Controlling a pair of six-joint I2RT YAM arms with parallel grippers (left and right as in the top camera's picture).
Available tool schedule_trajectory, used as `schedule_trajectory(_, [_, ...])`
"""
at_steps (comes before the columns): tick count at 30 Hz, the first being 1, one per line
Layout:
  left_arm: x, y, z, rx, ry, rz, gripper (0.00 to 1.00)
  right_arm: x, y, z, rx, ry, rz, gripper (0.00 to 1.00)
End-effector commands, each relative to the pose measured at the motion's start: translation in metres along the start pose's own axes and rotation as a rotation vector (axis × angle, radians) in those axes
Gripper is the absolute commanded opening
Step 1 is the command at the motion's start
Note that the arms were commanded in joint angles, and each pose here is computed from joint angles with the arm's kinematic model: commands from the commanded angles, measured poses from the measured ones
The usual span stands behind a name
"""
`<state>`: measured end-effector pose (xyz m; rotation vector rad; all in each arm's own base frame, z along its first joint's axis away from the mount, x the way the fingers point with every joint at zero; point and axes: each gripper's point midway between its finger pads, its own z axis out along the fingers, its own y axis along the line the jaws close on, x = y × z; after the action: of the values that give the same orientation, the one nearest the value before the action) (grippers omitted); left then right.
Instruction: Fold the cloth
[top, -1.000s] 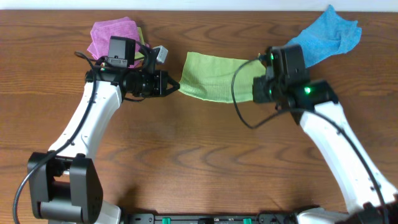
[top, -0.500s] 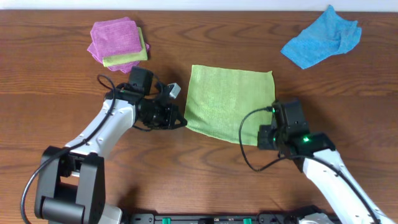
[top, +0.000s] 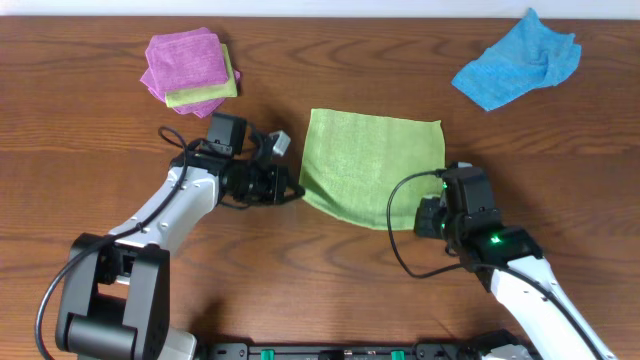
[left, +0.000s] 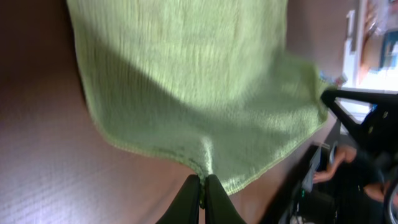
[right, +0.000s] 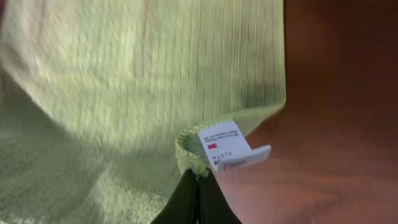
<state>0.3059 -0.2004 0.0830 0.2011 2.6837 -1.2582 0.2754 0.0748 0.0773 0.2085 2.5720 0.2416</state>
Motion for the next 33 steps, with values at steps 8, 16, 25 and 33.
schedule_trajectory(8, [-0.069,-0.007,-0.011,-0.020,-0.272,-0.032,0.06,-0.053,0.008,0.014,0.013,-0.211,0.002,0.01])
schedule_trajectory(16, [-0.094,-0.008,-0.002,-0.093,-0.391,0.039,0.06,-0.076,0.006,0.041,0.054,-0.281,0.000,0.01])
schedule_trajectory(25, [-0.114,0.015,0.024,-0.087,-0.441,0.027,0.06,-0.104,-0.016,0.052,0.107,-0.357,0.010,0.01])
schedule_trajectory(33, [-0.140,0.027,0.039,-0.093,-0.478,0.032,0.06,-0.117,-0.029,0.070,0.131,-0.394,-0.006,0.01])
